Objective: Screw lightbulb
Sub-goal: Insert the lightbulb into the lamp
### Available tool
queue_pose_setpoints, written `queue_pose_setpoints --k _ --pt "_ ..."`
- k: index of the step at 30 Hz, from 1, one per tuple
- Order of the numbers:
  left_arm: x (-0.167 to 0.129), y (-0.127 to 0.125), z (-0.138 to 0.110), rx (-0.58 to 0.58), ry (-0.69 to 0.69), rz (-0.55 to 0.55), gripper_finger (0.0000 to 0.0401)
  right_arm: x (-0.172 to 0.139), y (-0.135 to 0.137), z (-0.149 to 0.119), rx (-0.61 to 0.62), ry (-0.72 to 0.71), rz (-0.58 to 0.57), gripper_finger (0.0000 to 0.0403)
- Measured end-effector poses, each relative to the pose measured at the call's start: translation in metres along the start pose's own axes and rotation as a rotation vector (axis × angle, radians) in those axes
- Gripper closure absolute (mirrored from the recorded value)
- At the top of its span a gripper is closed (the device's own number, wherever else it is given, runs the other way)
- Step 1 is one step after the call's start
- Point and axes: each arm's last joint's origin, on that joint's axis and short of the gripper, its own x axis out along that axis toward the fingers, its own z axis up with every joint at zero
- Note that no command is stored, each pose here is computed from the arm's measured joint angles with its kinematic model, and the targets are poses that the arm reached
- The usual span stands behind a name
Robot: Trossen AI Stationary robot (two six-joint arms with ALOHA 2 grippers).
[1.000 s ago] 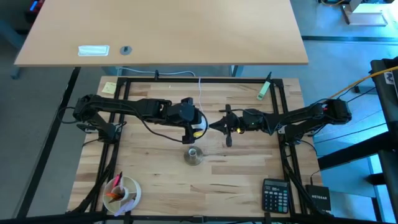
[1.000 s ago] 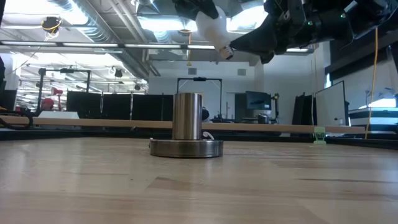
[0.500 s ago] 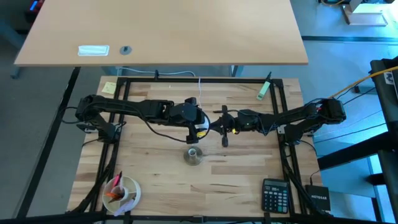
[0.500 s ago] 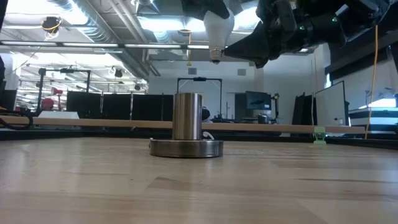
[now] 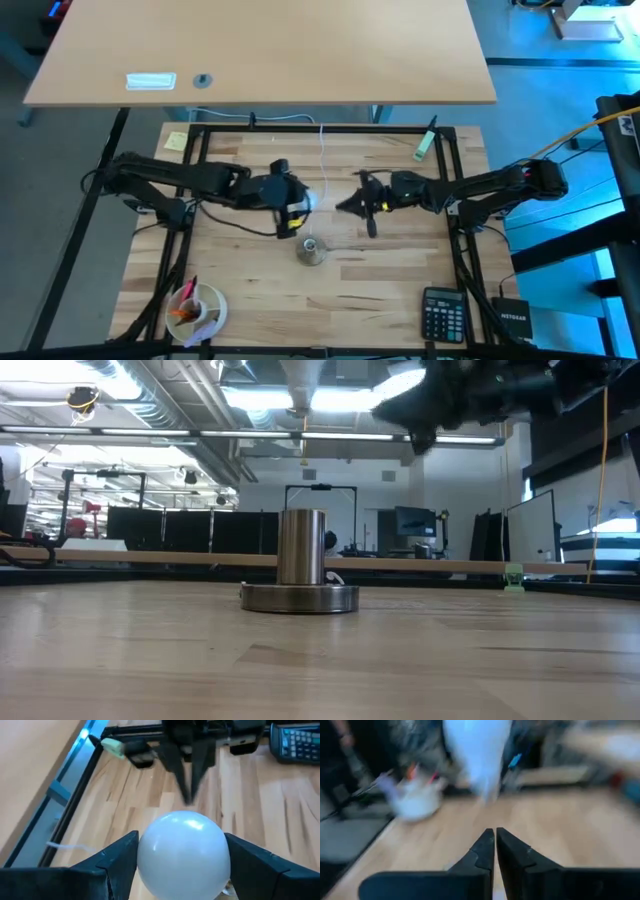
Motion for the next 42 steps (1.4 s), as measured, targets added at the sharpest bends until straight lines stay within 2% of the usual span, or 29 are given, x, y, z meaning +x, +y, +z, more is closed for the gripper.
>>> queue_pose_setpoints --k 3,7,12,16,22,28,32,36,42 --pt "-0.01 -0.01 -0.008 -0.015 0.037 0.025 0.015 0.004 0.007 -0.02 0.069 0.15 0.047 0.0331" --pt "-0.014 -0.026 -0.015 -0.018 0.064 0.019 0.015 0.017 0.018 -0.053 0.025 0.227 0.017 0.0252" --pt "-0.021 -0.041 -0.02 -0.039 0.062 -0.015 0.015 0.04 0.02 -0.084 -0.048 0.143 0.027 0.0162" --pt "-0.027 -0.051 -0.022 -0.046 0.058 -0.042 0.015 0.063 0.015 -0.112 -0.046 0.089 0.049 0.0125" --pt "-0.035 -0.061 -0.026 -0.057 0.045 -0.024 0.015 0.099 0.011 -0.133 -0.057 0.027 0.099 0.0124" --pt "-0.037 -0.064 -0.03 -0.072 0.053 0.0 0.015 0.125 0.01 -0.132 -0.13 0.0 0.111 0.0133" --pt "-0.037 -0.064 -0.03 -0.084 0.056 0.003 0.015 0.131 0.011 -0.13 -0.167 0.012 0.142 0.0134" --pt "-0.037 -0.064 -0.03 -0.077 0.056 0.003 0.015 0.131 0.01 -0.135 -0.211 0.06 0.142 0.0135" --pt "-0.037 -0.063 -0.029 -0.082 0.047 0.009 0.015 0.131 0.01 -0.134 -0.252 0.052 0.124 0.0136"
